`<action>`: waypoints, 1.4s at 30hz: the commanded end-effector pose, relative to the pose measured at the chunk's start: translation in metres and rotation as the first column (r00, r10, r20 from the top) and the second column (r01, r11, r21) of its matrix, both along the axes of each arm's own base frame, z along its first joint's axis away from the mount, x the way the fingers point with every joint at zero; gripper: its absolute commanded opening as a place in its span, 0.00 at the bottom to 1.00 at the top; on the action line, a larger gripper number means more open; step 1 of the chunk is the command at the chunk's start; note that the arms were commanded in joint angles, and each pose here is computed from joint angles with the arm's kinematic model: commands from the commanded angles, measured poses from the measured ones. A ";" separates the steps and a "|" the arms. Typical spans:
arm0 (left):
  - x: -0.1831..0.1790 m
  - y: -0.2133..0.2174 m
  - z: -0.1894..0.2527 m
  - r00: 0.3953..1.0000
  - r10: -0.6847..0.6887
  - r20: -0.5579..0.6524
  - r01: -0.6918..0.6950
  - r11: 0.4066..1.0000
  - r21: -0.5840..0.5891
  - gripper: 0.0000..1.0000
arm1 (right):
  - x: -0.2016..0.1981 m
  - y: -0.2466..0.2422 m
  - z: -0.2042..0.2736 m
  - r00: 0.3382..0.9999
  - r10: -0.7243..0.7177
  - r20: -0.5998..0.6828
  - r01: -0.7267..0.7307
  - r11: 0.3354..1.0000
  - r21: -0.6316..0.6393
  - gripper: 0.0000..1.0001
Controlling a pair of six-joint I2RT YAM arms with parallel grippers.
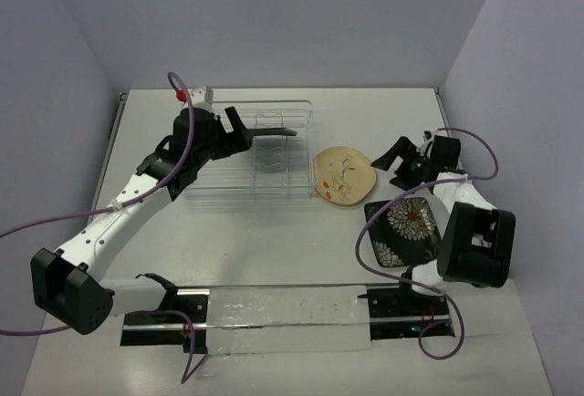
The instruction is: Load the plates into the dish rack
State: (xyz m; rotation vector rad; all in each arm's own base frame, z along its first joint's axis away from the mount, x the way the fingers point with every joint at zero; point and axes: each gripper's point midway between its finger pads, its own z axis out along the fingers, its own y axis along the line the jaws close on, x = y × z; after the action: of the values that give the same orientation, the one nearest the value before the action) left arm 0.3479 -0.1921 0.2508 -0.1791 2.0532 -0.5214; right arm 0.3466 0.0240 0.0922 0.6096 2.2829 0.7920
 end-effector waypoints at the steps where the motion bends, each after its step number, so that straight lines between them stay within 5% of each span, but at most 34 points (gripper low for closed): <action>1: 0.003 -0.006 0.016 0.998 -0.024 0.054 0.025 1.000 -0.010 0.99 | 0.018 0.014 -0.001 0.996 0.054 0.064 -0.061 0.992 0.110 1.00; 28: 0.004 0.003 0.015 0.998 0.008 0.058 -0.009 1.000 0.013 0.99 | 0.026 0.039 -0.064 0.982 0.166 -0.091 -0.135 0.951 0.278 0.94; 35: 0.000 0.007 0.020 0.998 0.020 0.066 -0.021 1.000 0.014 0.99 | 0.028 0.043 -0.067 0.979 0.166 -0.119 -0.120 0.939 0.323 0.80; 42: -0.004 0.013 0.026 0.996 0.040 0.079 -0.041 0.999 0.012 0.99 | 0.027 0.046 -0.070 0.972 0.181 -0.149 -0.125 0.938 0.324 0.45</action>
State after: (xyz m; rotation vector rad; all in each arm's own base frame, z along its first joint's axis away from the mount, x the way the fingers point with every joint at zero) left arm 0.3465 -0.1845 0.2578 -0.1768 2.0267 -0.4838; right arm 0.3757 0.0637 0.0305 0.6621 2.3515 1.2362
